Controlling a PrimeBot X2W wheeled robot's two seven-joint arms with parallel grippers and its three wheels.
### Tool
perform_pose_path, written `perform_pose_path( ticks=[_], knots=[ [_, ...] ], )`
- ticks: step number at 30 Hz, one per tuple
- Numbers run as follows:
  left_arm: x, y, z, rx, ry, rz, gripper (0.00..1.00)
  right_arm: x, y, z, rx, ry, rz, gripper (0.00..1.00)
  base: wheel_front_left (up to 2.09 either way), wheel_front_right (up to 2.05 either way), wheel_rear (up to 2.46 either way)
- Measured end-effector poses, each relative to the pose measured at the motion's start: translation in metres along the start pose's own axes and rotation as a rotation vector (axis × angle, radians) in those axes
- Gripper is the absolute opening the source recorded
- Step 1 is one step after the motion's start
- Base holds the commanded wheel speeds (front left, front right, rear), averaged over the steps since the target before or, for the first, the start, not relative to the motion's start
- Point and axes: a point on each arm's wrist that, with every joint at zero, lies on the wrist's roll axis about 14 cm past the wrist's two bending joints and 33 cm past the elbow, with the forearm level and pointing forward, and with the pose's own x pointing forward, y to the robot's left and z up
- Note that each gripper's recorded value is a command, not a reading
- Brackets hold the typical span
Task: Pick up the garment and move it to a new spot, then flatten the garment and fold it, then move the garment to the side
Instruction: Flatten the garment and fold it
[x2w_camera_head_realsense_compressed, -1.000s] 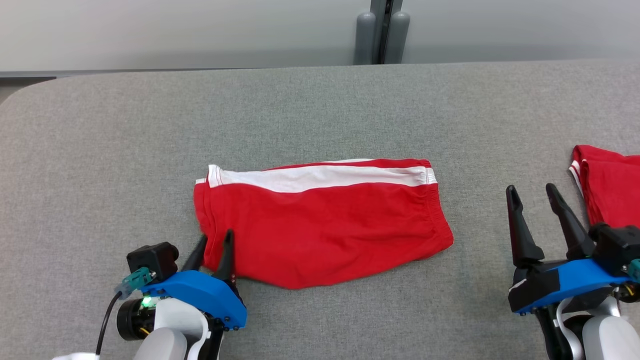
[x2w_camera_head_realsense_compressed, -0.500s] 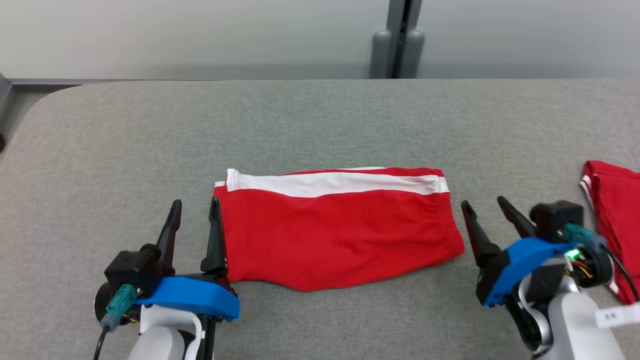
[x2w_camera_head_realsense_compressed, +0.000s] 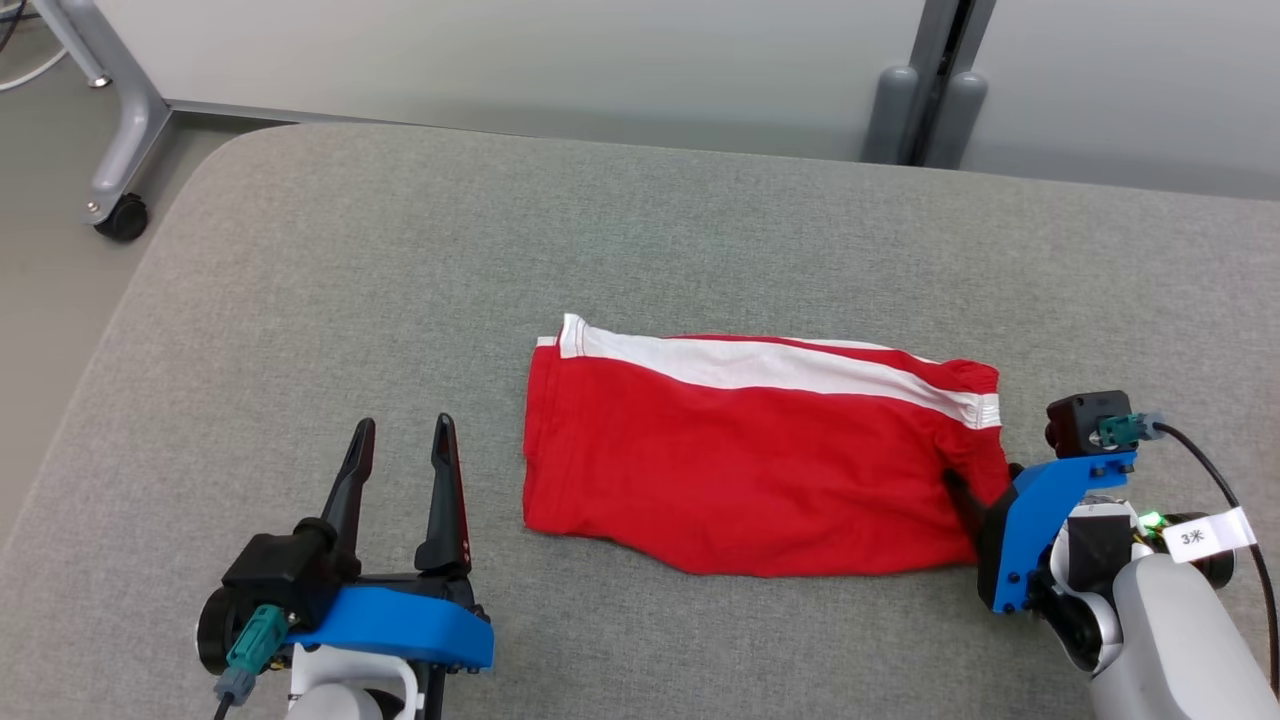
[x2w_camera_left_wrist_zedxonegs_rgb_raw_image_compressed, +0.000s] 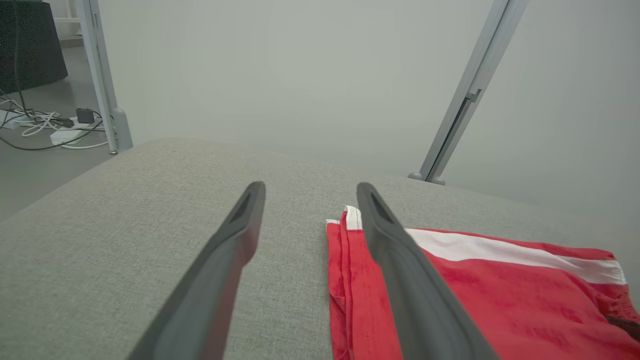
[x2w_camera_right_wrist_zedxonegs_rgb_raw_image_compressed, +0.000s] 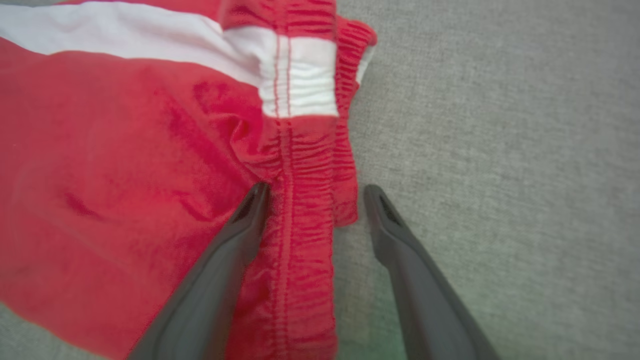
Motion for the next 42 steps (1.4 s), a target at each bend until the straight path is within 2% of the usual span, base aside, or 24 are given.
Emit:
perform_pose_path(
  ticks=[2, 3, 4, 5, 6, 7, 8, 13, 16, 20, 23, 26, 30, 36, 42],
  knots=[
    [-0.001, 0.002, 0.004, 0.006, -0.013, 0.01, 1.0, 0.003, 0.001, -0.003, 0.017, 0.02, 0.01, 1.0, 0.0, 0.0, 0.0],
    [-0.003, 0.003, 0.005, 0.007, -0.017, 0.012, 1.0, 0.004, 0.002, -0.003, 0.023, 0.025, 0.017, 0.79, 0.0, 0.0, 0.0],
    [-0.004, 0.003, 0.006, 0.008, -0.021, 0.013, 1.0, 0.004, 0.003, -0.002, 0.03, 0.024, 0.021, 0.44, 0.0, 0.0, 0.0],
    [-0.004, 0.004, 0.006, 0.009, -0.023, 0.014, 1.0, 0.004, 0.004, -0.002, 0.032, 0.025, 0.025, 0.37, 0.0, 0.0, 0.0],
    [-0.004, 0.003, 0.008, 0.013, -0.027, 0.012, 1.0, 0.004, 0.004, -0.001, 0.033, 0.019, 0.029, 0.25, 0.0, 0.0, 0.0],
    [-0.003, 0.001, 0.009, 0.017, -0.032, 0.005, 1.0, 0.004, 0.004, 0.001, 0.035, 0.007, 0.029, 0.09, 0.0, 0.0, 0.0],
    [-0.002, -0.001, 0.01, 0.017, -0.035, -0.002, 1.0, 0.004, 0.004, 0.003, 0.044, -0.007, 0.03, 0.0, 0.0, 0.0, 0.0],
    [0.002, -0.018, 0.008, 0.016, -0.034, -0.055, 1.0, -0.005, -0.011, 0.018, 0.069, -0.07, 0.01, 0.0, 0.0, 0.0, 0.0],
    [0.003, -0.032, 0.006, 0.018, -0.026, -0.099, 1.0, -0.02, -0.044, 0.028, 0.068, -0.11, -0.053, 0.0, 0.0, 0.0, 0.0],
    [0.006, -0.048, 0.004, 0.015, -0.018, -0.148, 1.0, -0.047, -0.091, 0.016, 0.087, -0.101, -0.149, 0.0, 0.0, 0.0, 0.0],
    [0.007, -0.057, 0.002, 0.015, -0.009, -0.175, 1.0, -0.059, -0.103, 0.007, 0.113, -0.091, -0.171, 0.0, 0.0, 0.0, 0.0],
    [0.008, -0.06, 0.002, 0.016, -0.007, -0.187, 1.0, -0.06, -0.083, 0.014, 0.183, -0.129, -0.106, 0.0, 0.0, 0.0, 0.0],
    [0.007, -0.062, 0.0, 0.026, 0.002, -0.194, 1.0, -0.056, -0.029, 0.038, 0.218, -0.194, 0.06, 0.0, 0.0, 0.0, 0.0],
    [0.005, -0.051, 0.007, 0.038, -0.011, -0.167, 1.0, -0.054, 0.051, 0.071, 0.171, -0.254, 0.281, 0.0, 0.0, 0.0, 0.0],
    [0.001, -0.038, 0.009, 0.04, -0.02, -0.122, 1.0, -0.038, 0.107, 0.074, 0.127, -0.226, 0.394, 0.0, 0.0, 0.0, 0.0]
  ],
)
